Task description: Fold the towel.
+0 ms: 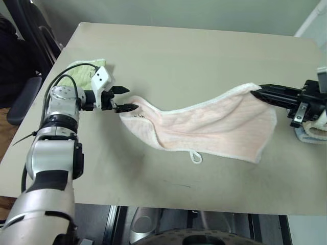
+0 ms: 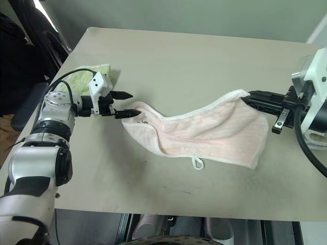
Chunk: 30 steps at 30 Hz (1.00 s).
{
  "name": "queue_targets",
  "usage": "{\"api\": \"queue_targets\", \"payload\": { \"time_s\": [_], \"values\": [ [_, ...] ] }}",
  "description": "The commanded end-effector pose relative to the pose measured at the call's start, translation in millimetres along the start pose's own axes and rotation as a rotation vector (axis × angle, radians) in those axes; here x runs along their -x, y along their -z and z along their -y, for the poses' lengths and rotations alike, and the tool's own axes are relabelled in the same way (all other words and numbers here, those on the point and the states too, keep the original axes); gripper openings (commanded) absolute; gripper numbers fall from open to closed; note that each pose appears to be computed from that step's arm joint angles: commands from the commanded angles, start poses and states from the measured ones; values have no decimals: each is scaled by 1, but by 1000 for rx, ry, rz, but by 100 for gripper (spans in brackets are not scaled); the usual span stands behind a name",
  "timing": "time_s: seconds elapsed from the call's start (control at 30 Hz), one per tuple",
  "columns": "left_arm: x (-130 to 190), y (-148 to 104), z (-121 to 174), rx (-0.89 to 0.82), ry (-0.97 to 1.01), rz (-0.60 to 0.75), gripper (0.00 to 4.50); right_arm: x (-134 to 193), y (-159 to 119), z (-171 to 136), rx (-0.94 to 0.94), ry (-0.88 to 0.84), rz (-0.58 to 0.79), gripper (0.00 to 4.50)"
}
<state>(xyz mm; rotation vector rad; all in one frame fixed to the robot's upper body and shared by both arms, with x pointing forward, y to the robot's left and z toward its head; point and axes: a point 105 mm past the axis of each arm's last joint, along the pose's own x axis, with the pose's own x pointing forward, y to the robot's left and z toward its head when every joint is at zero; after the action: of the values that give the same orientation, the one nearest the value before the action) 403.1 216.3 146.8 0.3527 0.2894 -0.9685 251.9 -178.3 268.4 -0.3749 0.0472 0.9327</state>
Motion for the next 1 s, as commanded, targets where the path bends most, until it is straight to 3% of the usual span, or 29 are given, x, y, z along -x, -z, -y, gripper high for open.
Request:
{"api": "queue_targets", "payload": {
  "time_s": [0.03, 0.2, 0.3, 0.67, 1.0],
  "values": [
    [5, -5, -1, 20, 20, -14, 450, 6, -13, -2, 55, 19, 18, 1],
    [2, -3, 0, 44, 30, -22, 450, 5, -15, -3, 62, 15, 24, 1],
    [0, -1, 1, 42, 33, -32, 390, 7, -14, -1, 56, 24, 23, 0],
    [0, 4, 1, 59, 22, -47, 2, 9, -6, -1, 36, 39, 3, 0],
    [2, -7, -9, 48, -63, 33, 2, 10, -9, 1, 53, 48, 18, 0]
  ]
}}
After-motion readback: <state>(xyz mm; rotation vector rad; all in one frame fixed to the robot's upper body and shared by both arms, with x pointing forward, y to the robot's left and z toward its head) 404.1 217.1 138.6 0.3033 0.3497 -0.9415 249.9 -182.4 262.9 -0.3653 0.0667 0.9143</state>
